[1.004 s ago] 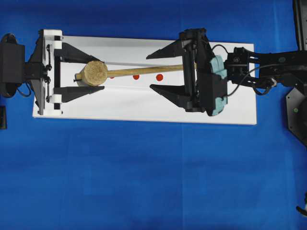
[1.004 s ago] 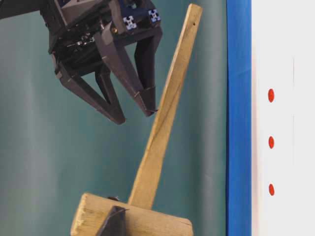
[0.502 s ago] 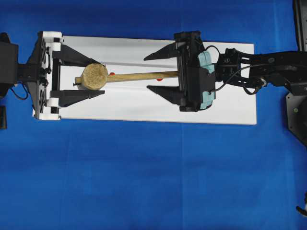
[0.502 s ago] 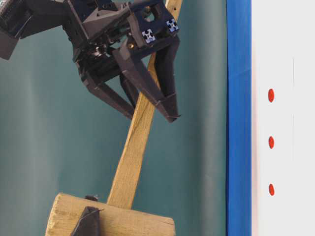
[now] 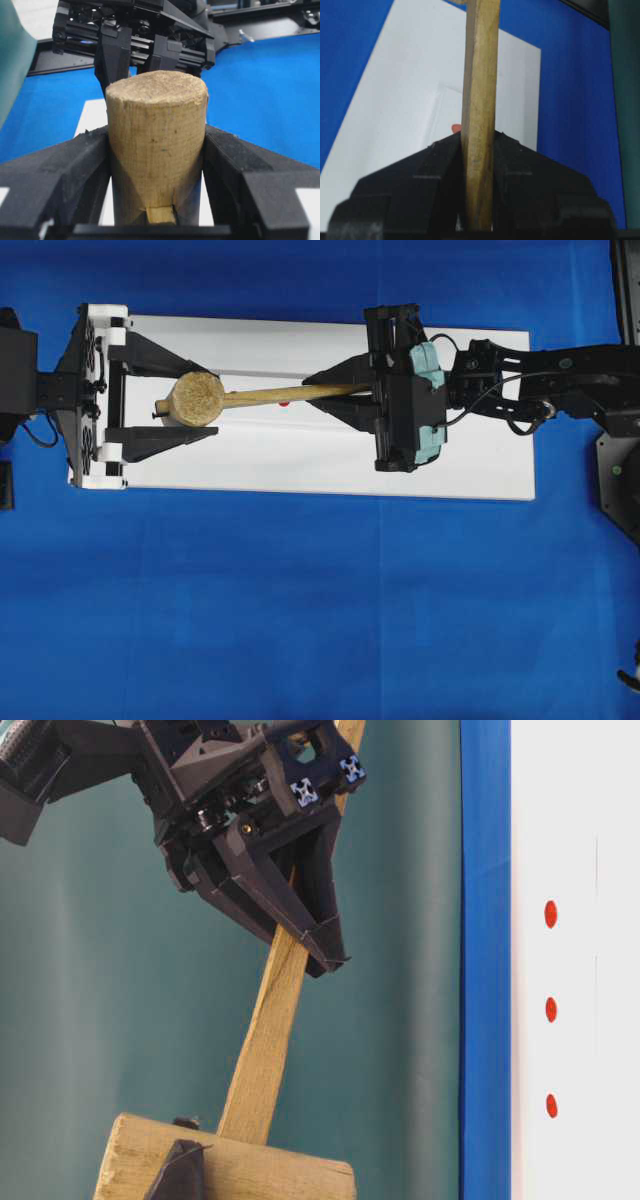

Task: Hit the mark with a hammer.
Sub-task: 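Regrasp the handle with the right gripper and release the head with the left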

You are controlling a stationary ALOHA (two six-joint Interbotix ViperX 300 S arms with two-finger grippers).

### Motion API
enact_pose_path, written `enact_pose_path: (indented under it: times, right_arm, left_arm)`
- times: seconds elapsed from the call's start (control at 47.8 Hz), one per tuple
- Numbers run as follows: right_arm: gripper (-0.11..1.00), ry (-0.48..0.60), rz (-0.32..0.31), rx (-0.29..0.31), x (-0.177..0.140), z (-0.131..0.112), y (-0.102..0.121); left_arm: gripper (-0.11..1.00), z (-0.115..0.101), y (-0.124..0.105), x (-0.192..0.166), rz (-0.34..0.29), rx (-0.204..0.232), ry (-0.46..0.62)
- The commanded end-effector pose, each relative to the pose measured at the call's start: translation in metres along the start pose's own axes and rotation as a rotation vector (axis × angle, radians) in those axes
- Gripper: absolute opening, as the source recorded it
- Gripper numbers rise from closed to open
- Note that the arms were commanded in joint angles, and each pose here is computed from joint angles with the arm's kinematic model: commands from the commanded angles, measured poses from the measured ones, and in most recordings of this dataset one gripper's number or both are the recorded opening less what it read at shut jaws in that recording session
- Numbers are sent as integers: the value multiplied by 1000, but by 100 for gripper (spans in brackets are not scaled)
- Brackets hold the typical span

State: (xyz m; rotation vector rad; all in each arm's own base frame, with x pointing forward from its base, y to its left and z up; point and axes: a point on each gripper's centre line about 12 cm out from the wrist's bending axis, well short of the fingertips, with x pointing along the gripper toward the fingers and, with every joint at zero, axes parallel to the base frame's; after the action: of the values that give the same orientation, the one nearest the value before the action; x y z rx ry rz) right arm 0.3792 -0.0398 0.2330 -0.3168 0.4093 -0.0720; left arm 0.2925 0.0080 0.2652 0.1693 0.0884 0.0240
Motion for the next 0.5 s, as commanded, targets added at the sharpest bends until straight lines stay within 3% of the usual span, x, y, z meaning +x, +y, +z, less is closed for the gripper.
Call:
enact_pose_path:
  times: [0.0,0.314,0.481]
  right_arm:
    - [3,-41,-13,-2,-2,14,-4]
    - [3,-38,-11,28,-2,14,-4]
    - [2,-44,-13,56,-3,15,-4]
  left_arm:
    - [48,11,1,0,3,-4,-31]
    - [49,9,1,-1,0,-9,-12]
    - [85,7,0,-1,-1,-6,-8]
